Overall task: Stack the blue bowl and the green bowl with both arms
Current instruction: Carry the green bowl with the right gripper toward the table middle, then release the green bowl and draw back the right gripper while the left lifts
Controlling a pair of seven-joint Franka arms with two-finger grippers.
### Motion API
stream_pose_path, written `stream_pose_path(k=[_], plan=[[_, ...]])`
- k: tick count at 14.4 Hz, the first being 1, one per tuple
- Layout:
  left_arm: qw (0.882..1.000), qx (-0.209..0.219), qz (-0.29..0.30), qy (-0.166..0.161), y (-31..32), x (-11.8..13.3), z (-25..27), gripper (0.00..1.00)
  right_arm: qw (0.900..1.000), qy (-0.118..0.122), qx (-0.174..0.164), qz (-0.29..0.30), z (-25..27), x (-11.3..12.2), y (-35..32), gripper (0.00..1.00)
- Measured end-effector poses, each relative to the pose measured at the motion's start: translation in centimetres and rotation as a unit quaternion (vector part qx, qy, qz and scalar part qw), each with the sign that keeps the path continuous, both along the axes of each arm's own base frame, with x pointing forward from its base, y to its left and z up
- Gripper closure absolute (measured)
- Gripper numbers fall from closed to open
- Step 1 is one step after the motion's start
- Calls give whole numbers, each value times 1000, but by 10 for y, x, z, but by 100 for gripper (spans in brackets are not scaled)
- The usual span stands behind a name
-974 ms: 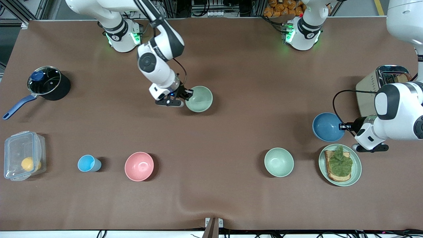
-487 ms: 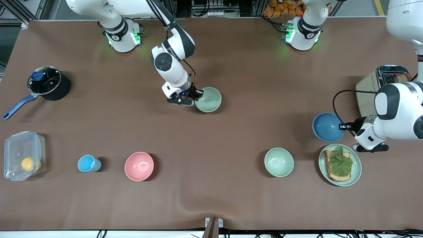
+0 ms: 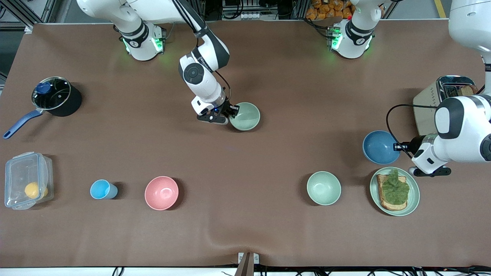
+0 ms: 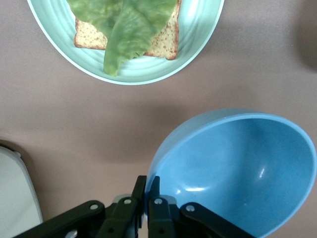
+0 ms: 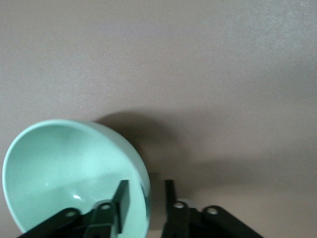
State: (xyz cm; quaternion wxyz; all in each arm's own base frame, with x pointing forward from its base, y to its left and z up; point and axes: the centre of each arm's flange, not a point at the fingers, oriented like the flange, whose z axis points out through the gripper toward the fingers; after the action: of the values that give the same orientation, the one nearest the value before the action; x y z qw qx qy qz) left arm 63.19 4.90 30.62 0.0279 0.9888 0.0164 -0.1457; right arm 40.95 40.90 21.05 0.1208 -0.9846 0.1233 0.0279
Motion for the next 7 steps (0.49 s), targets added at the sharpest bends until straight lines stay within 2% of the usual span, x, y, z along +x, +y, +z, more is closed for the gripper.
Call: stream_pose_path(k=[3,5,6,7], plan=[[1000,-1,-1,4,-2,-1,0,95,1000,-1,2,-12,4,7,-1,25],[1000,0,5,10,-14,-1,2,95,999,15,-2,-29,10,19,-6,5],[1000,1,11,13,-25,0,4,95,998,28,-4,-49,15,28,-11,0],[1000,2,19,16,-38,0,6,95,996,43,-4,-79,24,41,-17,0]])
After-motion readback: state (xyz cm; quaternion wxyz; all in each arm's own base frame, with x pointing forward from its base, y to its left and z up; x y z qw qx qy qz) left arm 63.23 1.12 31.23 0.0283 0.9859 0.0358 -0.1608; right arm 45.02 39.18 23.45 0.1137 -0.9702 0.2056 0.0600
